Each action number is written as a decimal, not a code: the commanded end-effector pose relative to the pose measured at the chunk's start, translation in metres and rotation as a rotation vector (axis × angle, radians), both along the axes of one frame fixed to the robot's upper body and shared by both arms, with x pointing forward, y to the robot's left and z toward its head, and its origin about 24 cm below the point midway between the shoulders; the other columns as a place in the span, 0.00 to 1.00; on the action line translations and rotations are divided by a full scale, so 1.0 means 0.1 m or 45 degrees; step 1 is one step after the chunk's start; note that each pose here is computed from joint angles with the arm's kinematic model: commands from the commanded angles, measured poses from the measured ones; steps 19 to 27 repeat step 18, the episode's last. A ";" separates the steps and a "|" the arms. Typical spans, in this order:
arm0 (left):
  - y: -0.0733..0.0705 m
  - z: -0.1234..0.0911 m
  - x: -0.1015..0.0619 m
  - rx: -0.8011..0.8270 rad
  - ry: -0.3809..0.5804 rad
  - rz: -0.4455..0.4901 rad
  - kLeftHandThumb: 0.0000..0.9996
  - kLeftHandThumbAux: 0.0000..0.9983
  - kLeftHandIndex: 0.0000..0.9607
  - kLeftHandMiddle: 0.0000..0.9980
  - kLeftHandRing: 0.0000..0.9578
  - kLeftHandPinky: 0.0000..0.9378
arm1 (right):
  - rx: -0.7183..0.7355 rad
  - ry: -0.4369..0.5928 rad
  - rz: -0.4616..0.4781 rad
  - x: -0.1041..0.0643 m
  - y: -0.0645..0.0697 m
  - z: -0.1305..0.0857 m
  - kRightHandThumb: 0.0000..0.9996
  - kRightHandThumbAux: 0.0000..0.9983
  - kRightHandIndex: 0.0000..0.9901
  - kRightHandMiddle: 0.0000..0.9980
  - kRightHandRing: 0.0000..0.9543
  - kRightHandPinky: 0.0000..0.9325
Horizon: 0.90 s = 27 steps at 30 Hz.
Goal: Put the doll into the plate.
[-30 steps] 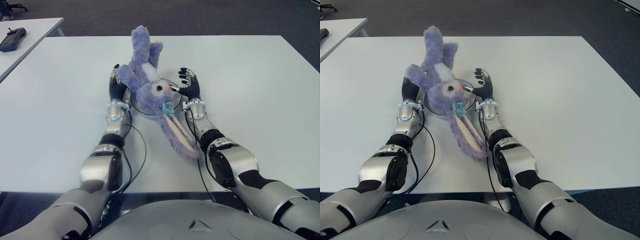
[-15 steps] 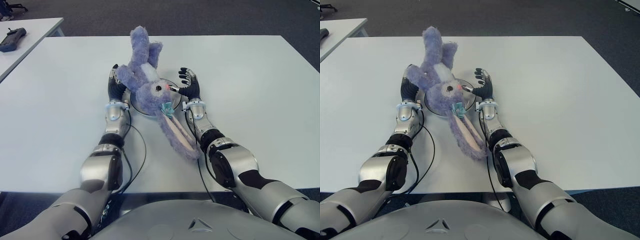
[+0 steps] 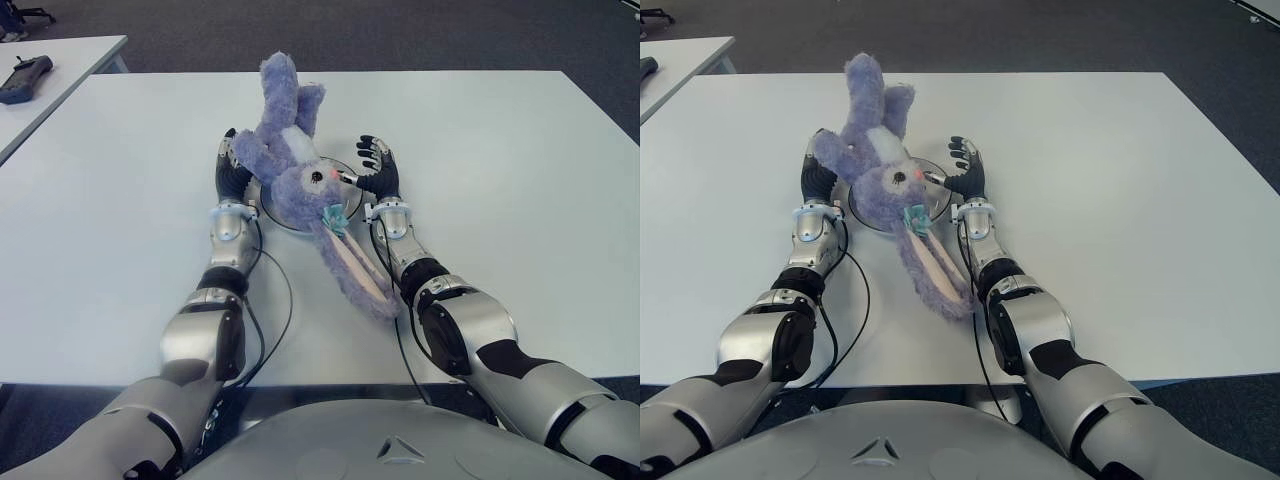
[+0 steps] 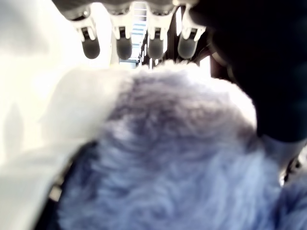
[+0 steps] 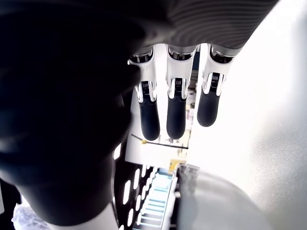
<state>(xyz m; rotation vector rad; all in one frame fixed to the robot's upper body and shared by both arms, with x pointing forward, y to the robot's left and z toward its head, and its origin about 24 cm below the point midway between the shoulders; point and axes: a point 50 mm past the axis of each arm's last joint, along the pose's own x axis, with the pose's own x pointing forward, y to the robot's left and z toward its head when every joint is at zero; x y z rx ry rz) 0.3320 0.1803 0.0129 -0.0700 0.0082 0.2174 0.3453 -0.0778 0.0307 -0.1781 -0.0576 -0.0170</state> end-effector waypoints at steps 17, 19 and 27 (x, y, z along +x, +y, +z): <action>-0.04 -1.16 -1.01 -0.143 0.677 0.048 0.00 0.70 0.00 0.00 0.00 0.03 | -0.013 0.478 -0.040 -0.70 -0.03 -0.92 0.00 0.95 0.20 0.26 0.25 0.25; -0.04 -1.16 -1.01 -0.142 0.677 0.048 0.00 0.70 0.00 0.00 0.00 0.03 | -0.013 0.478 -0.039 -0.70 -0.03 -0.92 0.00 0.95 0.20 0.26 0.25 0.25; -0.04 -1.16 -1.01 -0.142 0.677 0.048 0.00 0.70 0.00 0.00 0.00 0.03 | -0.013 0.478 -0.039 -0.70 -0.03 -0.92 0.00 0.95 0.20 0.26 0.25 0.25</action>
